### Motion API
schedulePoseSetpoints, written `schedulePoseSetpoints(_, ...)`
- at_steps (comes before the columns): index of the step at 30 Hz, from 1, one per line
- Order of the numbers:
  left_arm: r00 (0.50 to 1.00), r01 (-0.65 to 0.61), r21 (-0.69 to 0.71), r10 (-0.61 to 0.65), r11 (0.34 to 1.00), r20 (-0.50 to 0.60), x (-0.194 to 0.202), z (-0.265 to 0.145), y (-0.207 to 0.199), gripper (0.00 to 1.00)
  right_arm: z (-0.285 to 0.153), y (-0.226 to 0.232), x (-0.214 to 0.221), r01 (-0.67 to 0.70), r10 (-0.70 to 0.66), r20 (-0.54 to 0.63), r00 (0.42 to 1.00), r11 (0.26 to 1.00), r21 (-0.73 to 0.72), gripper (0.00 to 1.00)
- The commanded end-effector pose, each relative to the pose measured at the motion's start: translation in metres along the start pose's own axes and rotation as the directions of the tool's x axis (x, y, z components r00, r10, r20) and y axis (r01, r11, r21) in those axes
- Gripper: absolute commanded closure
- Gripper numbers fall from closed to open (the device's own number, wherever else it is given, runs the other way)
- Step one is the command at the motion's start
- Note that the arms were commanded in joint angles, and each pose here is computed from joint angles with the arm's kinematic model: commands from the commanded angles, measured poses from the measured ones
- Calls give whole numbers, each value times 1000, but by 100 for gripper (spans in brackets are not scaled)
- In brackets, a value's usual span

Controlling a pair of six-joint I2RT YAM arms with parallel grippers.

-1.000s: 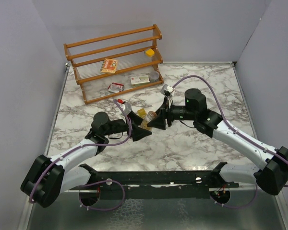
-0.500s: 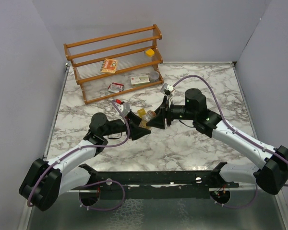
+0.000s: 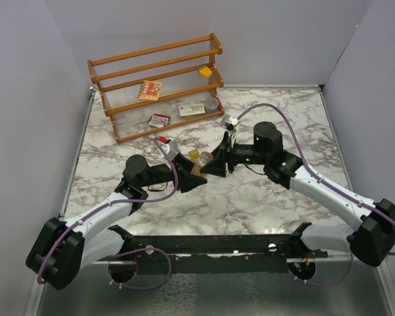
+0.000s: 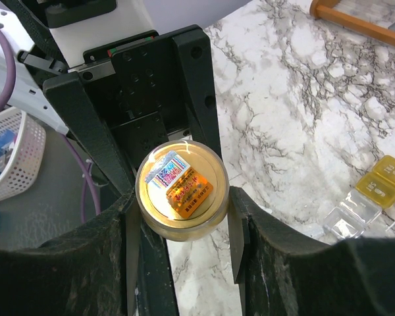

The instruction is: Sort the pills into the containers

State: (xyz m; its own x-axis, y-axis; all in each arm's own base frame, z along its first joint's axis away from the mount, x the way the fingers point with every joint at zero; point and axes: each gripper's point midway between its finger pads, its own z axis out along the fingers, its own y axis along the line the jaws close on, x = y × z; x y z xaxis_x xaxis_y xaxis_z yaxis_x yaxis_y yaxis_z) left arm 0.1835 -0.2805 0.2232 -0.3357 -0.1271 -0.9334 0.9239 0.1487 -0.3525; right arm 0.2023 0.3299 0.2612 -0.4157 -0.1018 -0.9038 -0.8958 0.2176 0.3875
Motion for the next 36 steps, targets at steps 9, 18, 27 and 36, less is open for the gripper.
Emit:
schedulePoseSetpoints(9, 995, -79, 11, 78, 997, 62, -20, 0, -10, 100, 4, 0, 5, -2, 2, -4, 1000, 1000, -18, 99)
schedulePoseSetpoints(18, 993, -72, -30, 74, 997, 86, -24, -2, -7, 100, -1, -2, 1, 13, -14, 6, 1000, 1000, 19, 63)
schedulePoseSetpoints(27, 995, -71, -17, 72, 997, 71, -23, 1, -5, 100, 0, 5, -2, 32, -31, 13, 999, 999, -23, 9)
schedulePoseSetpoints(36, 991, -90, -52, 94, 995, 96, -28, -3, -4, 100, -13, 8, -17, 72, -74, 53, 996, 997, 33, 8)
